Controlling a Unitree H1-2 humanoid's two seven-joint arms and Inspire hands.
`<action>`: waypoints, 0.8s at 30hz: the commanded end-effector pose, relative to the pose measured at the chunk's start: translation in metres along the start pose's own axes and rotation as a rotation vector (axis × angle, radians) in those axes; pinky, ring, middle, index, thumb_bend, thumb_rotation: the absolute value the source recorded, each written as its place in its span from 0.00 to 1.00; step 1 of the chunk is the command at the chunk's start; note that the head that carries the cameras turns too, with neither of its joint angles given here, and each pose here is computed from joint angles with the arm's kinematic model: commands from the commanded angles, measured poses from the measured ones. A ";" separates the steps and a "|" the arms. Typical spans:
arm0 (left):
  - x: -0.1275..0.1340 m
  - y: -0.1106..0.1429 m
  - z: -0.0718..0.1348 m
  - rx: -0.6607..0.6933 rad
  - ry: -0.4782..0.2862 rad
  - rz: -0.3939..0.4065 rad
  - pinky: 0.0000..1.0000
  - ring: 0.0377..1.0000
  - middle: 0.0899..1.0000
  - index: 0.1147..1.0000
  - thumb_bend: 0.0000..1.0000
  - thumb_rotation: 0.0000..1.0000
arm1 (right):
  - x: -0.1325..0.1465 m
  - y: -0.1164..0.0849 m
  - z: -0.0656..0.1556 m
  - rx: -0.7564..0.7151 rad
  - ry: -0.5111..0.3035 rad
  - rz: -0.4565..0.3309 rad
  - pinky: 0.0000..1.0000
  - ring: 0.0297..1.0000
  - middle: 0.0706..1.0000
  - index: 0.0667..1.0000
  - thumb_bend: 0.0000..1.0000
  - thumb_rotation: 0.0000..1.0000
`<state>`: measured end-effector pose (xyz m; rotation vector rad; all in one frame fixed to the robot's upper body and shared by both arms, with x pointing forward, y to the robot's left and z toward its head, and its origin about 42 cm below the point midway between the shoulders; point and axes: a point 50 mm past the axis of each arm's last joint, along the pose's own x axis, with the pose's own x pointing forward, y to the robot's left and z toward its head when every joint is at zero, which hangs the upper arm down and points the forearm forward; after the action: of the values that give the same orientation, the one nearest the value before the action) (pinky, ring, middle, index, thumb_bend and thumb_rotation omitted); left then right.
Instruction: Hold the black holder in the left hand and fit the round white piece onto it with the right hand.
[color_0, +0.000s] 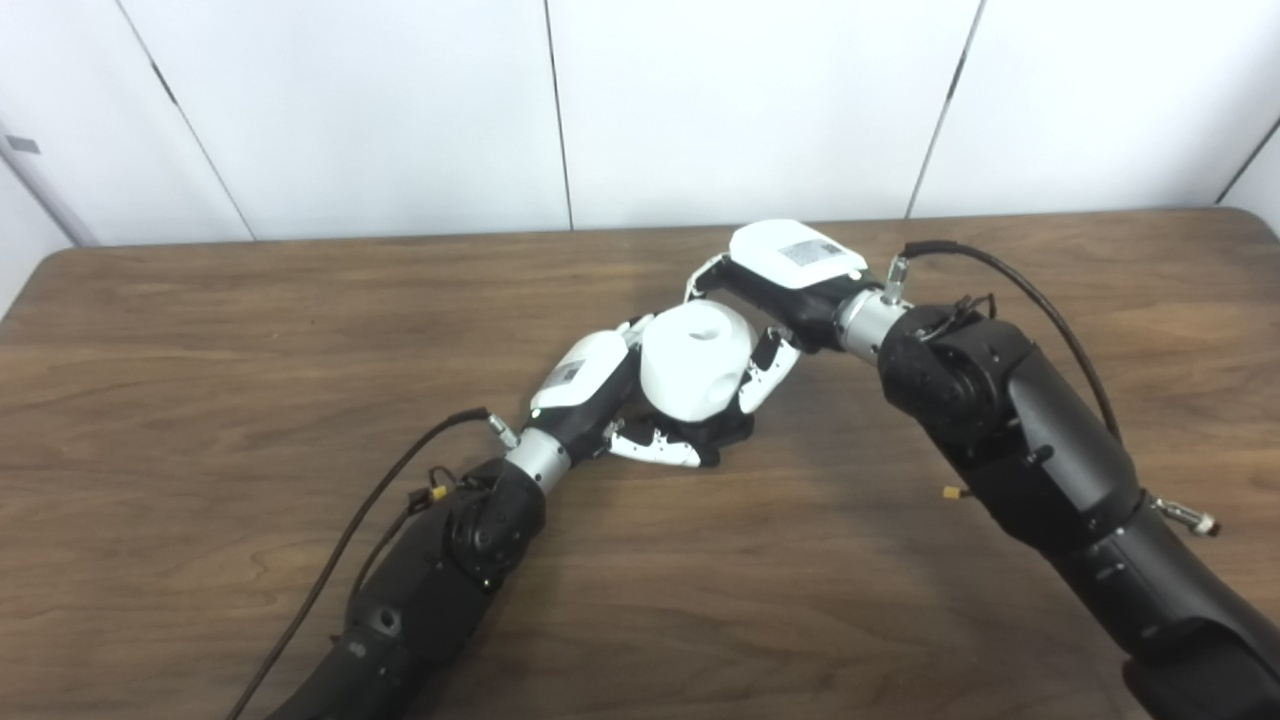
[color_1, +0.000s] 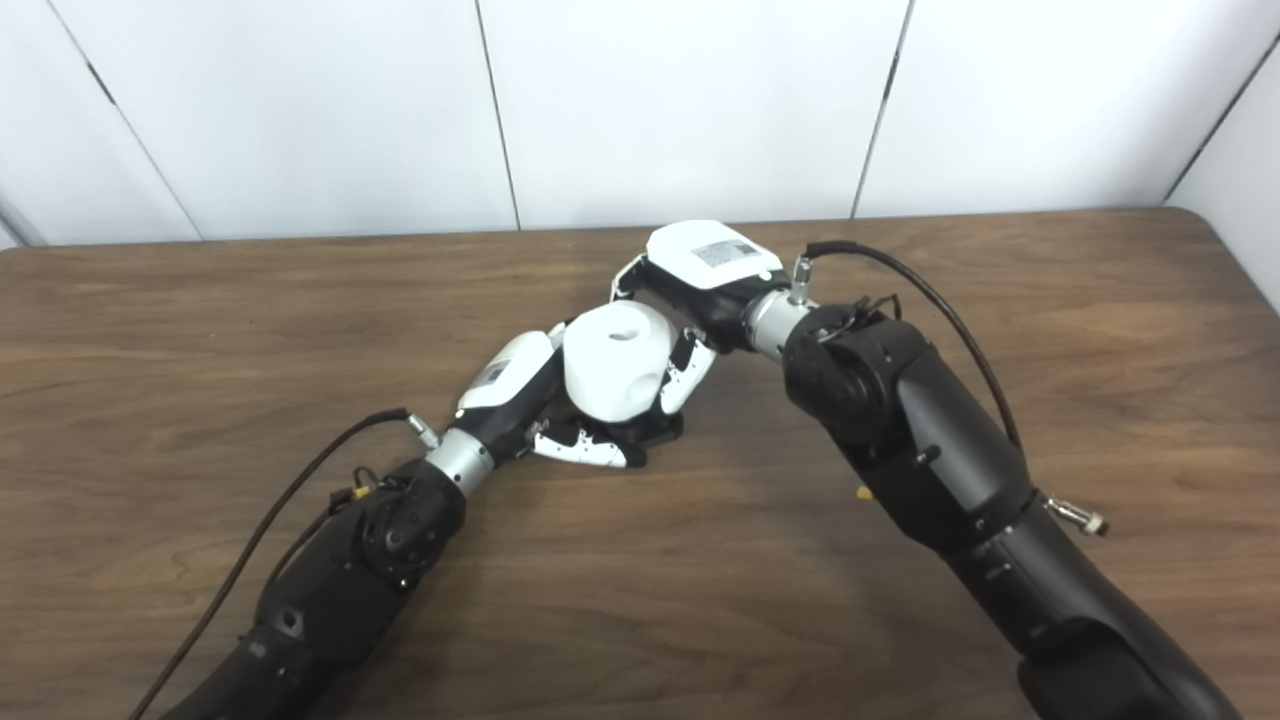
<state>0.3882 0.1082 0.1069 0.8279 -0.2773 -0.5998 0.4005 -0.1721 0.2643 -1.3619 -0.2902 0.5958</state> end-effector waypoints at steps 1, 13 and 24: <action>-0.013 -0.063 0.003 -0.056 0.050 -0.212 1.00 1.00 0.95 0.41 0.52 0.06 | -0.002 -0.004 0.000 -0.031 -0.043 0.034 0.77 0.80 0.74 0.44 0.52 0.14; -0.011 -0.060 -0.001 -0.061 0.056 -0.204 1.00 1.00 0.94 0.41 0.52 0.06 | -0.011 -0.014 -0.012 -0.057 -0.059 0.075 0.79 0.81 0.74 0.44 0.52 0.14; -0.011 -0.061 0.001 -0.063 0.052 -0.209 1.00 1.00 0.94 0.41 0.52 0.06 | -0.013 -0.011 -0.012 -0.053 -0.059 0.081 0.78 0.81 0.74 0.44 0.52 0.14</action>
<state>0.3871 0.0975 0.1073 0.8160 -0.2886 -0.6266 0.3998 -0.1891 0.2625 -1.3851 -0.2601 0.6872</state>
